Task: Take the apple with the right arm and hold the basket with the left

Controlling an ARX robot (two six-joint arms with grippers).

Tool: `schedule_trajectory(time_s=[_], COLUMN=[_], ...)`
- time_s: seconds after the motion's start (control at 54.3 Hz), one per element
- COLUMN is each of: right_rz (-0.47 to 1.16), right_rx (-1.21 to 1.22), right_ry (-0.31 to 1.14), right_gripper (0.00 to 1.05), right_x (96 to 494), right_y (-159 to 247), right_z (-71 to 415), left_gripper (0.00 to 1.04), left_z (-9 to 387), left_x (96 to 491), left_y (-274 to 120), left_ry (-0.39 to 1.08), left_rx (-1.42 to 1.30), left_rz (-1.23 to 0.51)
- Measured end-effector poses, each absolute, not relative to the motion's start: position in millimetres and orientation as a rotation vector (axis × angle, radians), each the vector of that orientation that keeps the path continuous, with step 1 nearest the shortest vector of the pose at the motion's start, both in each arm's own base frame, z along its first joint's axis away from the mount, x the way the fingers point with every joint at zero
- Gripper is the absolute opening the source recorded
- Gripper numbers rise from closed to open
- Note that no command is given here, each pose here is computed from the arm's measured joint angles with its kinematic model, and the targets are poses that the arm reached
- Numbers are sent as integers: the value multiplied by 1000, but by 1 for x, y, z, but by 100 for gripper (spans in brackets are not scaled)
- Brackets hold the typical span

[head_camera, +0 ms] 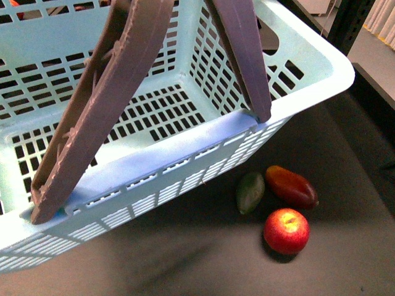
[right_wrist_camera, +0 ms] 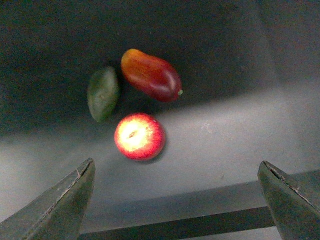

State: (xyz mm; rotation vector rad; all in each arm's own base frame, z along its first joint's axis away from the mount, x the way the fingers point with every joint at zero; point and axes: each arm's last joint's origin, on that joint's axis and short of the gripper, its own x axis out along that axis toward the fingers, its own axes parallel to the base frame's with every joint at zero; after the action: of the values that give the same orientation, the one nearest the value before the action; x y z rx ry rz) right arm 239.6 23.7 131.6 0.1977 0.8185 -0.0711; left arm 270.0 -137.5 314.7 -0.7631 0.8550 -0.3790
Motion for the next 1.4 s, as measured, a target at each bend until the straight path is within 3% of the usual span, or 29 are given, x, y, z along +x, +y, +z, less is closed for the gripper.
schedule_trajectory(time_s=[0.663,0.902,1.399], right_rz=[-77,-102,-56], right_rx=[111,84,80], right_ry=[1006,1114,1149], right_gripper=[96,96,96], right_x=[314,313,333], right_y=[74,75,84], right_z=[61,14,-17], left_gripper=[16,16,16], left_z=[315,315,315], left_x=[270,270,270], left_y=[-138,-137,-138], left_ry=[855,855,855], left_rx=[-763,-763,-763], left_rz=[-379,-378,-379])
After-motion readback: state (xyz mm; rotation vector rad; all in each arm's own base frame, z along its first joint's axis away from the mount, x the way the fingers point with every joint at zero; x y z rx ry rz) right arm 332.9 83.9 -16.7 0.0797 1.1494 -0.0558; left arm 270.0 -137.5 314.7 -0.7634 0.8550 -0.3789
